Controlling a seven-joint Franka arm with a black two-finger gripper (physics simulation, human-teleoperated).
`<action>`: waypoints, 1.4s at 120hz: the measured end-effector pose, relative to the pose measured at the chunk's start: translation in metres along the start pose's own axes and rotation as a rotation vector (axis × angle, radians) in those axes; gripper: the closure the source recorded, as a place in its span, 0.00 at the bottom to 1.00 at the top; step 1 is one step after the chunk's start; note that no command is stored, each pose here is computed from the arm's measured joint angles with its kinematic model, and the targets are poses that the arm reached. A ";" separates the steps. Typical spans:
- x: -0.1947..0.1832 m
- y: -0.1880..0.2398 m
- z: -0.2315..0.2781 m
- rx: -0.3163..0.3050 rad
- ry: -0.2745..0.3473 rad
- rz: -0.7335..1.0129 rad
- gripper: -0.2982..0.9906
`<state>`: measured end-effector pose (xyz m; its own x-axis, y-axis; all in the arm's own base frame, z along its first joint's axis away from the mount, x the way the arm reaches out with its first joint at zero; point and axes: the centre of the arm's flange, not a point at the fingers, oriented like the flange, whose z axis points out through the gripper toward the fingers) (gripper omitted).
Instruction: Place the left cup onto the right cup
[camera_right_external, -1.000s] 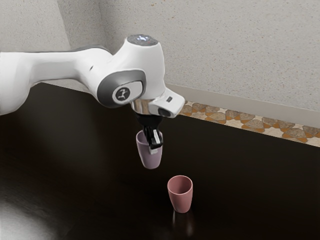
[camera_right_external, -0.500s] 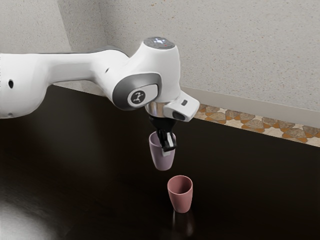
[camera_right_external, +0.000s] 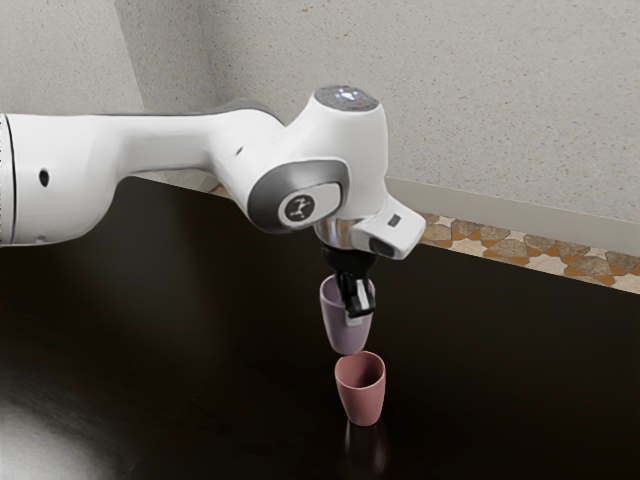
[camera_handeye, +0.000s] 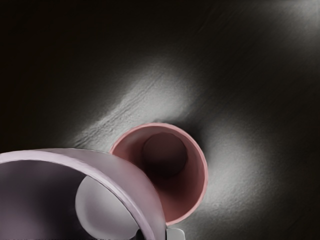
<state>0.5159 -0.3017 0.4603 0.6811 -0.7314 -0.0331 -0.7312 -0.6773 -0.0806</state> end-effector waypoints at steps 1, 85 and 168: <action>0.000 0.000 0.000 0.000 0.000 0.000 0.83; 0.017 0.020 0.019 -0.006 -0.017 0.034 0.83; 0.020 0.022 0.026 -0.010 -0.024 0.035 0.83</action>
<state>0.5140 -0.3291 0.4315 0.6556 -0.7528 -0.0596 -0.7550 -0.6521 -0.0691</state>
